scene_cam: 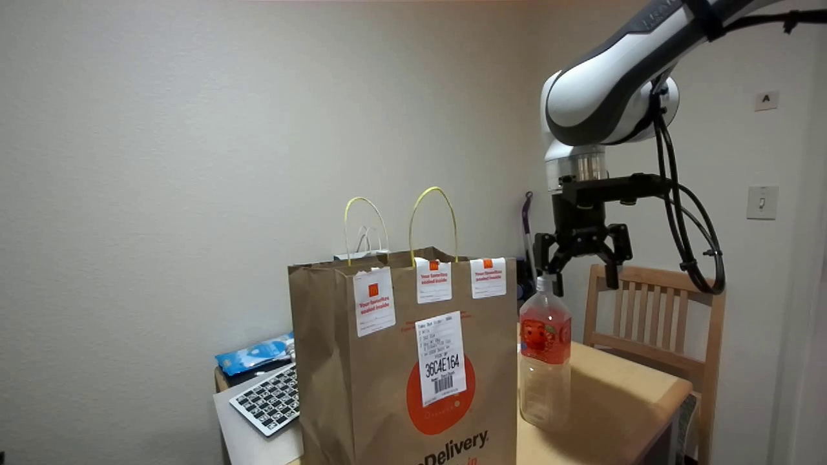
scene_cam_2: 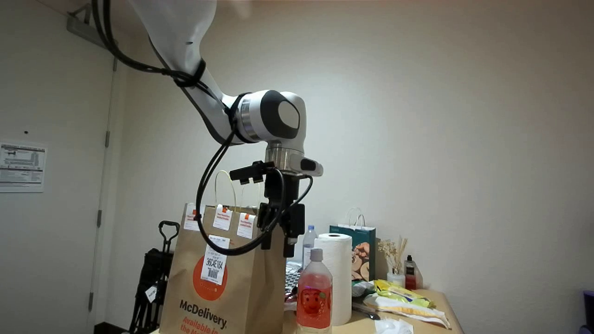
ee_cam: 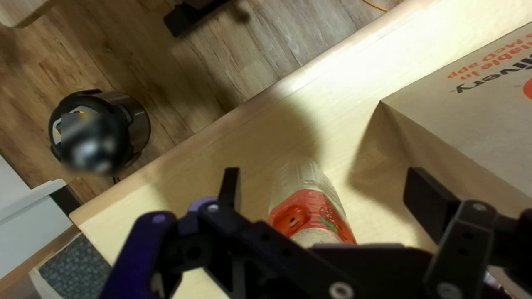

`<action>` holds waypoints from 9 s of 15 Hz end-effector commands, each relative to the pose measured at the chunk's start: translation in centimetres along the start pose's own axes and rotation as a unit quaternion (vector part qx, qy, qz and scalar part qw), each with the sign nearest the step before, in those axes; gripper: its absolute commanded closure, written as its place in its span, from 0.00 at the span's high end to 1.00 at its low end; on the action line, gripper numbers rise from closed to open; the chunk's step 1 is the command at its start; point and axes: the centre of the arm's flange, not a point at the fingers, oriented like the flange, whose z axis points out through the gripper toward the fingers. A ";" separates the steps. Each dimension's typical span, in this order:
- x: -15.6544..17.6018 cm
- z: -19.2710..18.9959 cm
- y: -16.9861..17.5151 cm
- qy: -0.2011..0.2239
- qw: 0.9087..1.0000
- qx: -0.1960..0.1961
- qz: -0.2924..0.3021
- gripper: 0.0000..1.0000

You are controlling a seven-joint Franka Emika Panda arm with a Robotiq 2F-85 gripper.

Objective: Put the bottle in the paper bag and then remove it and put it back on the table

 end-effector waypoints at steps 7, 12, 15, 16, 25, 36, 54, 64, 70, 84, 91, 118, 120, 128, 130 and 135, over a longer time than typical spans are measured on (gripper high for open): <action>4.5 0.5 1.0 0.028 0.994 -0.043 -0.098 1.00; 6.3 0.8 0.4 0.043 0.994 -0.025 -0.101 1.00; 8.2 1.4 0.1 0.074 0.990 -0.010 -0.124 1.00; 8.6 1.5 0.1 0.083 0.987 -0.006 -0.134 1.00; 9.1 2.1 -1.0 0.084 0.984 -0.019 -0.156 1.00; 9.6 2.4 -1.6 0.084 0.970 -0.014 -0.228 0.17; 3.8 -12.7 0.9 0.095 0.988 0.012 -0.122 0.37; 1.9 -20.4 -0.6 0.161 0.978 0.015 -0.133 0.14; -1.5 -30.0 -4.1 0.225 0.958 0.026 -0.174 0.14; -7.2 -35.6 -10.0 0.258 0.930 0.070 -0.251 0.13; -11.9 -36.6 -15.8 0.226 0.920 0.062 -0.314 0.13; -0.9 -20.9 -17.5 0.109 0.954 0.013 -0.279 0.14; -0.3 -18.8 -18.0 0.097 0.959 0.016 -0.268 0.14; 2.6 -11.5 -20.6 0.065 0.966 -0.002 -0.251 0.14; 2.6 -11.5 -20.9 0.067 0.966 -0.001 -0.251 0.14; 2.3 -12.4 -21.0 0.044 0.968 -0.001 -0.246 0.14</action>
